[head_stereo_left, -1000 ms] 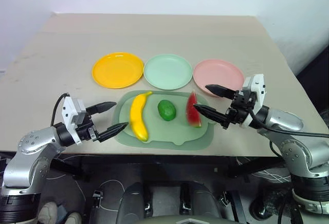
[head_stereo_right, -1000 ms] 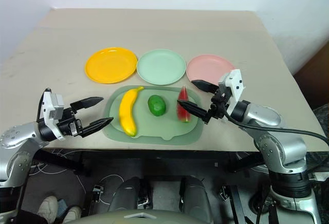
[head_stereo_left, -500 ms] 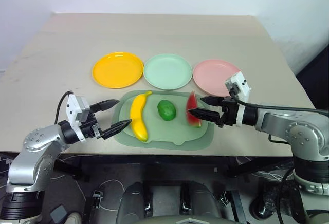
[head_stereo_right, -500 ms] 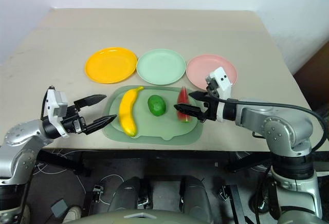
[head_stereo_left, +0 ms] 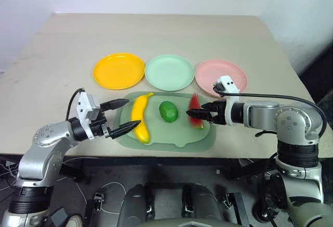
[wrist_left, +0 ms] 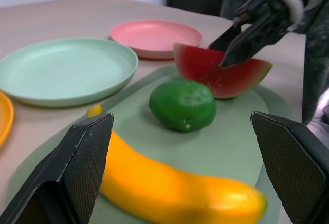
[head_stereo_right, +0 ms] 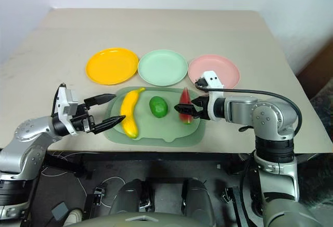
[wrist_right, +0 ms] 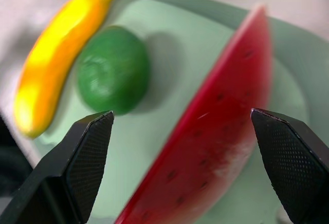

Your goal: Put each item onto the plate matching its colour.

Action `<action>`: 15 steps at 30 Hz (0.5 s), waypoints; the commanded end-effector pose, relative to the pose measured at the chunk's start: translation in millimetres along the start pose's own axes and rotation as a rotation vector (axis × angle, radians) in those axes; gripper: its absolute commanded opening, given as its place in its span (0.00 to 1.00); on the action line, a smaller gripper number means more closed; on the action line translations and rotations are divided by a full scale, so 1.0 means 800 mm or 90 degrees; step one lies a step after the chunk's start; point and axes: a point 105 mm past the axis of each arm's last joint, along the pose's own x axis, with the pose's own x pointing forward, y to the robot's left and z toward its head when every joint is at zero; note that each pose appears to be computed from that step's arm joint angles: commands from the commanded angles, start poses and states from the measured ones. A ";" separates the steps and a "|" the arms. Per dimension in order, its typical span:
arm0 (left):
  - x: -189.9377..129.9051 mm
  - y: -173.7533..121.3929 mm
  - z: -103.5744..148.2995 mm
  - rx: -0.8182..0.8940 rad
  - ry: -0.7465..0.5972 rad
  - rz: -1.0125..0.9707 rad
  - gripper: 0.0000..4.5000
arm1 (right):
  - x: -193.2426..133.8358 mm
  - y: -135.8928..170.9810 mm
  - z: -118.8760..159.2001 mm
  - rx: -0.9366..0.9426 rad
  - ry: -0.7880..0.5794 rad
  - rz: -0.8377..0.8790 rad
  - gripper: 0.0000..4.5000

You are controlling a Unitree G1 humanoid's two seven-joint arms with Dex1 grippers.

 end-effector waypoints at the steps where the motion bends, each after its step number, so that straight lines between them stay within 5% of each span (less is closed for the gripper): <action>1: 0.002 0.003 0.005 0.020 -0.006 -0.001 1.00 | 0.006 -0.005 0.001 -0.024 0.026 -0.045 1.00; 12: 0.003 0.004 0.003 0.030 -0.005 0.003 1.00 | 0.015 -0.007 -0.017 -0.079 0.116 -0.086 1.00; 15: 0.001 0.006 0.003 0.032 -0.003 0.006 1.00 | 0.015 -0.003 -0.017 -0.098 0.119 -0.078 0.87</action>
